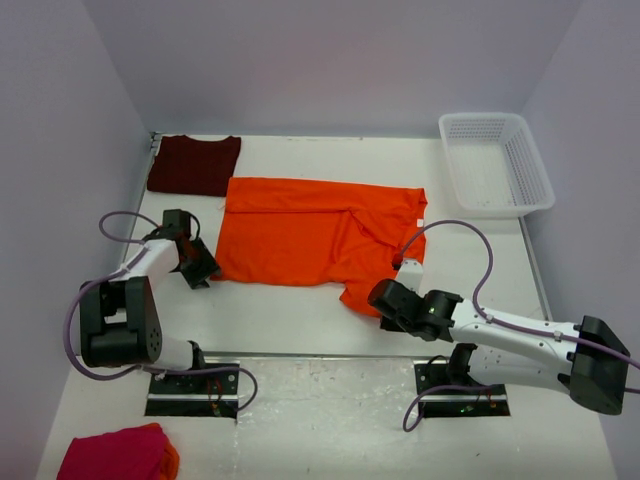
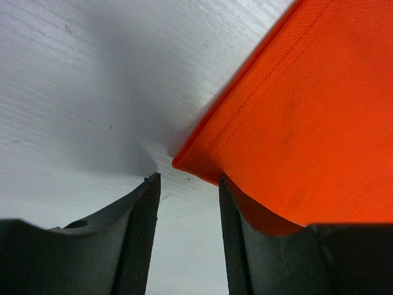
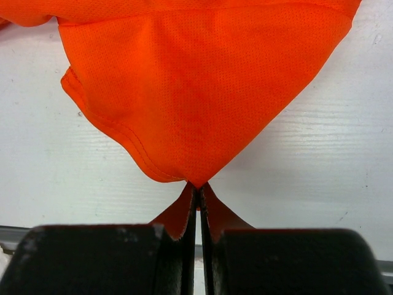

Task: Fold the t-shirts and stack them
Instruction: Grap the side of the flattened tshirt closest away from the robot with both arms

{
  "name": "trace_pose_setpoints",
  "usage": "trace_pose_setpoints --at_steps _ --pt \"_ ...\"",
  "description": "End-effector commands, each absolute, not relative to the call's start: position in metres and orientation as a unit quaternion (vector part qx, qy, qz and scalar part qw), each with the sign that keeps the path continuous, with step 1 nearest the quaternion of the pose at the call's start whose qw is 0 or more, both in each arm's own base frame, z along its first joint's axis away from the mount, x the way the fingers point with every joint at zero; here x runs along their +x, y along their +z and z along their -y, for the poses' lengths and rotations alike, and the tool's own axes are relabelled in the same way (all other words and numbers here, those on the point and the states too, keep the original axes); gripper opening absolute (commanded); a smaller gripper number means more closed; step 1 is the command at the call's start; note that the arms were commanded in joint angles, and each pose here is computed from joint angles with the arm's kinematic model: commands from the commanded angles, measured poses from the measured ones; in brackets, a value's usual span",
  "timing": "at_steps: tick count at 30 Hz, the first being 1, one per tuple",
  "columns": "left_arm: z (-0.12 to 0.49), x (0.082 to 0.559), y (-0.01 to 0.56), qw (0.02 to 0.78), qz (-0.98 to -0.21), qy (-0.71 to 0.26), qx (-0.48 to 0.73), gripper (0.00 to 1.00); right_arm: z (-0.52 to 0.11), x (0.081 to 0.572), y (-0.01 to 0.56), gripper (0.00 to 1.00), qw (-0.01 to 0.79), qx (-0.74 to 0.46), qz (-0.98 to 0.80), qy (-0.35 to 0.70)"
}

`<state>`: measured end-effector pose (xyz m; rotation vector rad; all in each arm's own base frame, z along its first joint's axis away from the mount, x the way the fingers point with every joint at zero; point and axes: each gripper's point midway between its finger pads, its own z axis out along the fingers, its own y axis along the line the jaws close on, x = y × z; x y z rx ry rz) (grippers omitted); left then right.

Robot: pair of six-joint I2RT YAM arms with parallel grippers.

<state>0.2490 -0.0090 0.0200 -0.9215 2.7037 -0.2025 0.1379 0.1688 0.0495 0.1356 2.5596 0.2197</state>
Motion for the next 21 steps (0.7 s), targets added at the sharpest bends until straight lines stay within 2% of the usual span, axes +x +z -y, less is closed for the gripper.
trace_pose_setpoints --at_steps 1,5,17,19,21 --pt "0.003 0.2691 0.0269 0.165 -0.933 -0.077 -0.31 0.44 -0.1701 0.1423 0.0556 0.0 0.292 0.061 -0.951 0.078" --pt "-0.0013 0.2713 0.0238 0.167 -0.932 -0.074 -0.313 0.44 -0.1709 0.1411 0.0557 0.0 0.29 0.059 -0.952 0.077" --pt "0.0002 0.2726 0.0195 0.161 -0.929 -0.091 -0.32 0.29 -0.1673 0.1369 0.0576 0.0 0.29 0.066 -0.952 0.072" --pt "0.0011 0.2717 0.0193 0.16 -0.929 -0.093 -0.319 0.25 -0.1669 0.1369 0.0579 0.0 0.29 0.069 -0.952 0.072" --pt "0.0025 0.2712 0.0192 0.159 -0.93 -0.096 -0.318 0.16 -0.1667 0.1366 0.0576 0.0 0.29 0.069 -0.952 0.07"
